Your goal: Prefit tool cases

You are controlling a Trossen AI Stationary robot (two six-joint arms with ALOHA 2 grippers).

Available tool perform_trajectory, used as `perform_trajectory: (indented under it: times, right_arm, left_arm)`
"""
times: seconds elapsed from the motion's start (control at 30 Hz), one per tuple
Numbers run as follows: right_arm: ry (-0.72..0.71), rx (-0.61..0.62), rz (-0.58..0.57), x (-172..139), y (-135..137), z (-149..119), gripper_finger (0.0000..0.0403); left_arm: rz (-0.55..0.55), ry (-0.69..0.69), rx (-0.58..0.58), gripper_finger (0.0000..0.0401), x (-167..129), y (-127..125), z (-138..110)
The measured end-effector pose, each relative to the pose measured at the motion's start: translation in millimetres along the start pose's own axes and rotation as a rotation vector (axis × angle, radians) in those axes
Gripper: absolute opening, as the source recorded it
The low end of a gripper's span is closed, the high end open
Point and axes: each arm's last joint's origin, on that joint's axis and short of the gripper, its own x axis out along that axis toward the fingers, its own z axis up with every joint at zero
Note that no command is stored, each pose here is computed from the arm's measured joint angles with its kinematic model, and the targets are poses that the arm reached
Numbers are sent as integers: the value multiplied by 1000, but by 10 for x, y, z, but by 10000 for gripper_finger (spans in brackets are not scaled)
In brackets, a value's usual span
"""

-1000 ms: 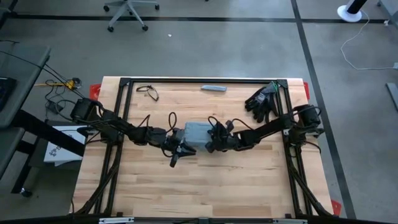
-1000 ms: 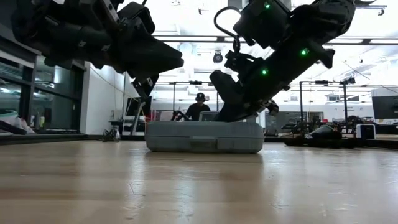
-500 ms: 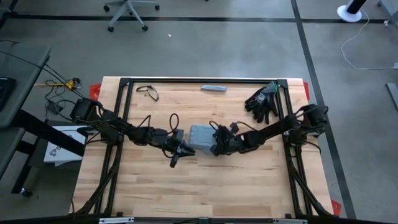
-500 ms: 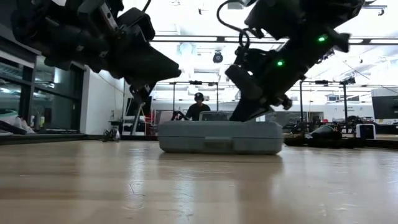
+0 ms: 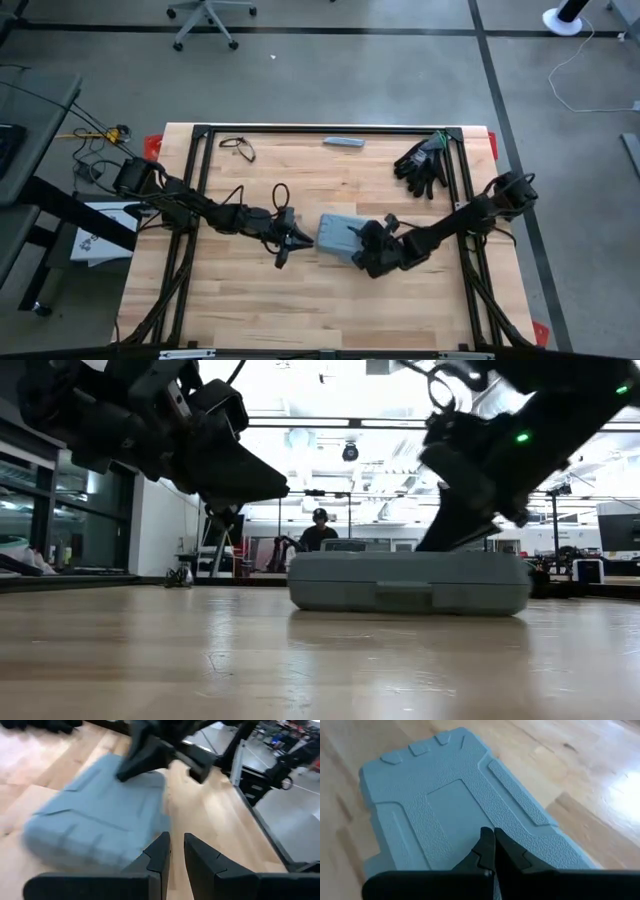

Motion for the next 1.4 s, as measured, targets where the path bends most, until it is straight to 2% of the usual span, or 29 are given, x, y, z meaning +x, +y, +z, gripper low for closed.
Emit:
perform_trajectory:
  times: [0.23,0.47,0.57,0.7,0.87,1.0,1.13,1.27,1.4]
  right_arm:
    - [45,8,72,-416,-98,69,0]
    - [155,78,-44,-729,-247,-252,0]
    - [160,144,-40,-791,-251,-440,0]
    - [157,266,-17,-757,-268,-723,0]
    - [103,397,50,-545,-280,-969,0]
    - [34,444,70,-444,-292,-983,0]
    - [-34,433,63,-435,-319,-916,0]
    - [-43,417,62,-425,-320,-864,0]
    - [-50,425,66,-417,-313,-846,0]
  left_arm:
    - [39,7,1,48,0,17,-15]
    - [122,43,7,48,-5,54,-68]
    - [170,33,9,48,-7,69,-69]
    - [214,15,23,48,-10,82,-63]
    - [225,11,31,48,-10,85,-62]
    - [223,14,29,48,-11,79,-66]
    - [231,48,37,48,-15,77,-103]
    - [268,119,45,48,-28,107,-173]
    - [302,132,28,48,-35,124,-194]
